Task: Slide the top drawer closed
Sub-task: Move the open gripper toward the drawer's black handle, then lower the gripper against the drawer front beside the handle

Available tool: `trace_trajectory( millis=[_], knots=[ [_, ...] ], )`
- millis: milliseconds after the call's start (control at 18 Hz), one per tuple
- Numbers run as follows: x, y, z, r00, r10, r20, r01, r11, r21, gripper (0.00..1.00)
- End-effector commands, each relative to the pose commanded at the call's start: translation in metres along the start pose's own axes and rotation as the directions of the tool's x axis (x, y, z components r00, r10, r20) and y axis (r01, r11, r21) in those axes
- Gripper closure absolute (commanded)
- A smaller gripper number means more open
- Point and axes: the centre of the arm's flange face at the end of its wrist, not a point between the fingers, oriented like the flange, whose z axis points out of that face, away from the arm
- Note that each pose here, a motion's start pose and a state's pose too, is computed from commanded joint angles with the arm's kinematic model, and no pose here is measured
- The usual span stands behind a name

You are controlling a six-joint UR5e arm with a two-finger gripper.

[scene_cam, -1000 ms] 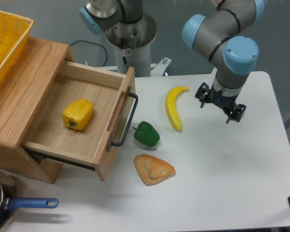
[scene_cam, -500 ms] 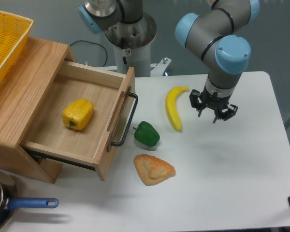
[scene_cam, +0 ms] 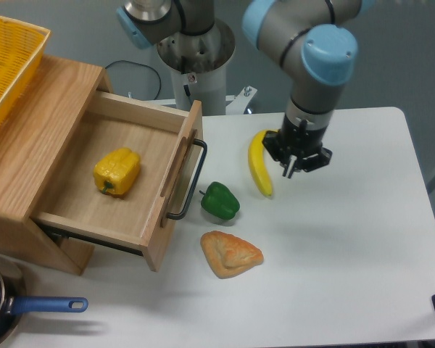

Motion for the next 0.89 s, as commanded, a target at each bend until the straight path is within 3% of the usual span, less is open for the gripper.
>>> trace_trajectory(
  millis=[611, 889],
  knots=[
    [0.075, -0.046, 0.003, 1.000, -0.008, -0.020, 0.008, 1.000, 0.008, 0.87],
    [0.094, -0.053, -0.007, 0.999, -0.006, -0.032, 0.008, 0.999, 0.040, 0.87]
  ],
)
